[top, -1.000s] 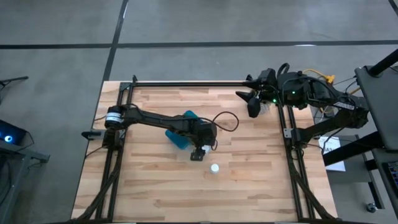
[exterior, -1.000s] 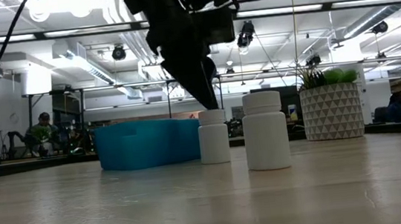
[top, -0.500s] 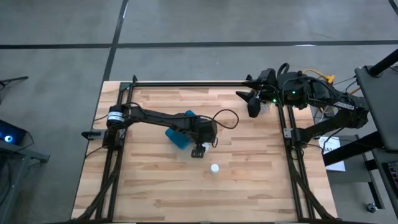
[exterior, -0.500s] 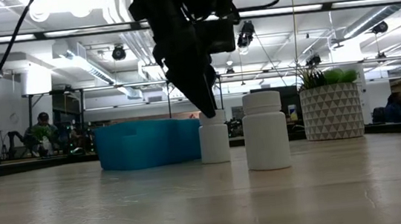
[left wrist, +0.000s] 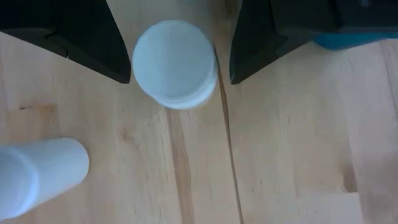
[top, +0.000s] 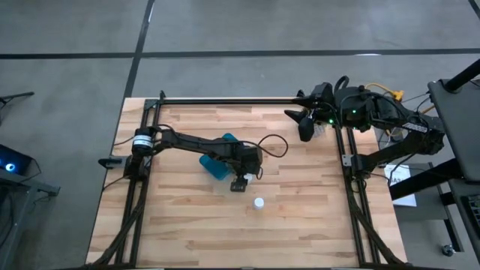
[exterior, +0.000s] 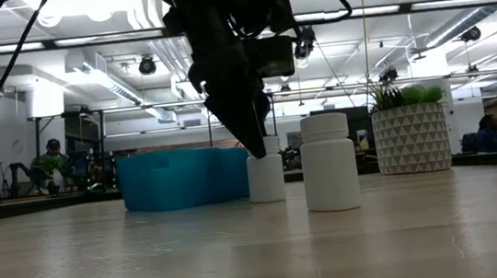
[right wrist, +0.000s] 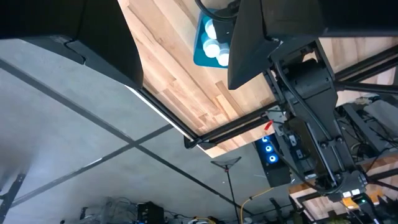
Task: Pick and place pill bottles into a basket
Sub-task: Put the top white pill bottle into the blue container
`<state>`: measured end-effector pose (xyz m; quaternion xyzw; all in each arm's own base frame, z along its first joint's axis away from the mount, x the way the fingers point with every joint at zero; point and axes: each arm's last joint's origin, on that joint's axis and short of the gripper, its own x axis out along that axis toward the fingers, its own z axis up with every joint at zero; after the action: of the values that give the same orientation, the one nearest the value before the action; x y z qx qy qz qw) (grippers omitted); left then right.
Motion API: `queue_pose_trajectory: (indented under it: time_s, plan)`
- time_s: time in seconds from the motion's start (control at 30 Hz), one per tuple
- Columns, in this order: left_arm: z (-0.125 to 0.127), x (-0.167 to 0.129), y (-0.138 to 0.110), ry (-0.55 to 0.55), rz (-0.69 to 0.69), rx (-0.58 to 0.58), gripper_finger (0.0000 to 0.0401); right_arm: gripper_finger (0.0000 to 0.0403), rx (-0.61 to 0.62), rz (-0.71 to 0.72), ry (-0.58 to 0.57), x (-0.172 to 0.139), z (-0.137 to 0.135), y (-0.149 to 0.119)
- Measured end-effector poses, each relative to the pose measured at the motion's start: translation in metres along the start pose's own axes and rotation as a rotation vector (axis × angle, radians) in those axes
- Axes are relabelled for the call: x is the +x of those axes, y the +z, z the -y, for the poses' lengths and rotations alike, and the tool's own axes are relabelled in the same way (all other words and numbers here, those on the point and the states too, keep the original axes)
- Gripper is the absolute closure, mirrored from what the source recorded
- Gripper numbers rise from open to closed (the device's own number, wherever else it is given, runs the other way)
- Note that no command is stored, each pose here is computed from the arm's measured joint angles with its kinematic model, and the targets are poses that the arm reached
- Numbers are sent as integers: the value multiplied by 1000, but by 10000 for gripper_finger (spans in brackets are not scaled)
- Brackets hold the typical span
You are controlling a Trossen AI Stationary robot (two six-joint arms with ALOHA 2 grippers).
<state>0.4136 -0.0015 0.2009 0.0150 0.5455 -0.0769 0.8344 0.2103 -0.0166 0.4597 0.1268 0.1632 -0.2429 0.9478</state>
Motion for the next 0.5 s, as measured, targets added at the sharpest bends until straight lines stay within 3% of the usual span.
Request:
queue_pose_trajectory:
  time_s: [0.17,0.4,0.5]
  plan:
    - [0,0,0,-1,0,-1,164,177,0,0,0,0,0,0]
    - [0,-1,2,0,12,0,253,177,0,0,0,0,0,0]
    - [0,-2,3,-1,17,-1,259,177,0,0,0,0,0,0]
